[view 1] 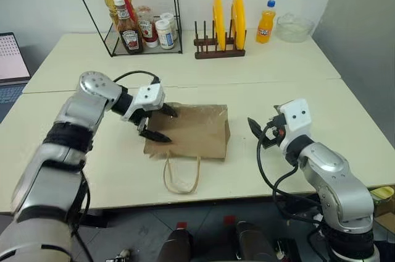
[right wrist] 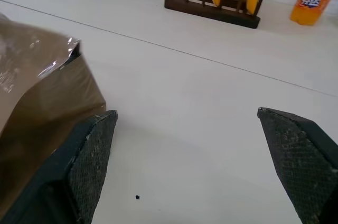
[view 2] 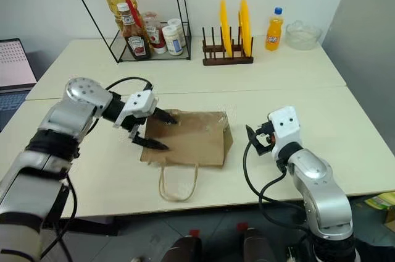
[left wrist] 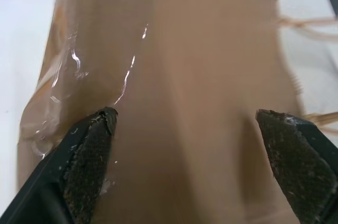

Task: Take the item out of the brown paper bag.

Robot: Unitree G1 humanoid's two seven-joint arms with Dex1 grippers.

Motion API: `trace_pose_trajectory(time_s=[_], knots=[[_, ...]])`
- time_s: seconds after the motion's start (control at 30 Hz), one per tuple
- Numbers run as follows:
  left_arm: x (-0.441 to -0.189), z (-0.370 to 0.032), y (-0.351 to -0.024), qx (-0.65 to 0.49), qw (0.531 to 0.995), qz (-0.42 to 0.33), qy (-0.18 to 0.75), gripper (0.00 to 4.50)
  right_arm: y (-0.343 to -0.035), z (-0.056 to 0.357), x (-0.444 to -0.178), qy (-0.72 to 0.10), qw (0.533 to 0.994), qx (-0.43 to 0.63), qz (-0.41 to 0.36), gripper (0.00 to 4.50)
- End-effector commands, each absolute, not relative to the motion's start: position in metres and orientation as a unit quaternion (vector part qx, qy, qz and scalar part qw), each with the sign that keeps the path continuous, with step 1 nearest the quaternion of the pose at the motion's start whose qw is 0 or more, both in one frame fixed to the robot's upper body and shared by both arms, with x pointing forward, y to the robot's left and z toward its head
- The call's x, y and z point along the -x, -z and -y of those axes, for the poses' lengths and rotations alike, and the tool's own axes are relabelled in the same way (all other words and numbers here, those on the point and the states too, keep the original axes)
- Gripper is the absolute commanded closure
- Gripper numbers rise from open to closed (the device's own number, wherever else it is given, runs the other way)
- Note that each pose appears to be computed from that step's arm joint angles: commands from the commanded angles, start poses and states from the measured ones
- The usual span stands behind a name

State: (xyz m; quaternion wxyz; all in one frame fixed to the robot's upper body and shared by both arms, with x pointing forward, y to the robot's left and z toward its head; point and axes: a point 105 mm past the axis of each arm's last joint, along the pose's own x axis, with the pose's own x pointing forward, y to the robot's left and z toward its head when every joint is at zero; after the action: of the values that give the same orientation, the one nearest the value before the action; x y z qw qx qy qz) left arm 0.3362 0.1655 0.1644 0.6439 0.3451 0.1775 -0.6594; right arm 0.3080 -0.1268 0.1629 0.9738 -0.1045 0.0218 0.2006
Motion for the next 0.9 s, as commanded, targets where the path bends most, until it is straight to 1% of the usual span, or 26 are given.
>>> trace_pose_trajectory(time_s=[0.03,0.13,0.2,0.23,0.33,0.43,0.57,0.6,0.7,0.8,0.9], knots=[[-0.329,-0.16,-0.182,-0.383,0.641,-0.126,0.653,0.0,-0.177,0.121,-0.308,-0.221,0.969,0.11,0.01,0.04],[-0.319,-0.158,-0.188,-0.446,0.61,-0.061,0.653,0.0,-0.174,0.119,-0.31,-0.239,0.964,0.114,0.006,0.04],[-0.308,-0.155,-0.19,-0.456,0.59,-0.031,0.666,0.0,-0.172,0.117,-0.31,-0.251,0.961,0.117,0.005,0.04],[-0.3,-0.157,-0.186,-0.475,0.566,-0.018,0.674,0.0,-0.171,0.116,-0.31,-0.26,0.958,0.119,0.003,0.04],[-0.289,-0.166,-0.175,-0.517,0.517,-0.005,0.682,0.0,-0.166,0.113,-0.309,-0.28,0.952,0.125,-0.002,0.04],[-0.284,-0.172,-0.166,-0.533,0.494,0.003,0.687,0.0,-0.159,0.112,-0.303,-0.301,0.944,0.135,-0.01,0.04],[-0.277,-0.164,-0.15,-0.527,0.477,0.019,0.703,0.0,-0.151,0.11,-0.293,-0.336,0.929,0.156,-0.017,0.04],[-0.276,-0.161,-0.145,-0.523,0.476,0.025,0.707,0.0,-0.149,0.109,-0.291,-0.344,0.925,0.163,-0.018,0.04],[-0.279,-0.143,-0.131,-0.503,0.499,0.044,0.704,0.0,-0.146,0.108,-0.288,-0.363,0.914,0.181,-0.018,0.04],[-0.279,-0.135,-0.121,-0.488,0.514,0.047,0.704,0.0,-0.145,0.109,-0.289,-0.369,0.91,0.188,-0.017,0.04],[-0.282,-0.129,-0.122,-0.471,0.535,0.049,0.7,0.63,-0.145,0.117,-0.297,-0.363,0.91,0.198,-0.018,0.0]])
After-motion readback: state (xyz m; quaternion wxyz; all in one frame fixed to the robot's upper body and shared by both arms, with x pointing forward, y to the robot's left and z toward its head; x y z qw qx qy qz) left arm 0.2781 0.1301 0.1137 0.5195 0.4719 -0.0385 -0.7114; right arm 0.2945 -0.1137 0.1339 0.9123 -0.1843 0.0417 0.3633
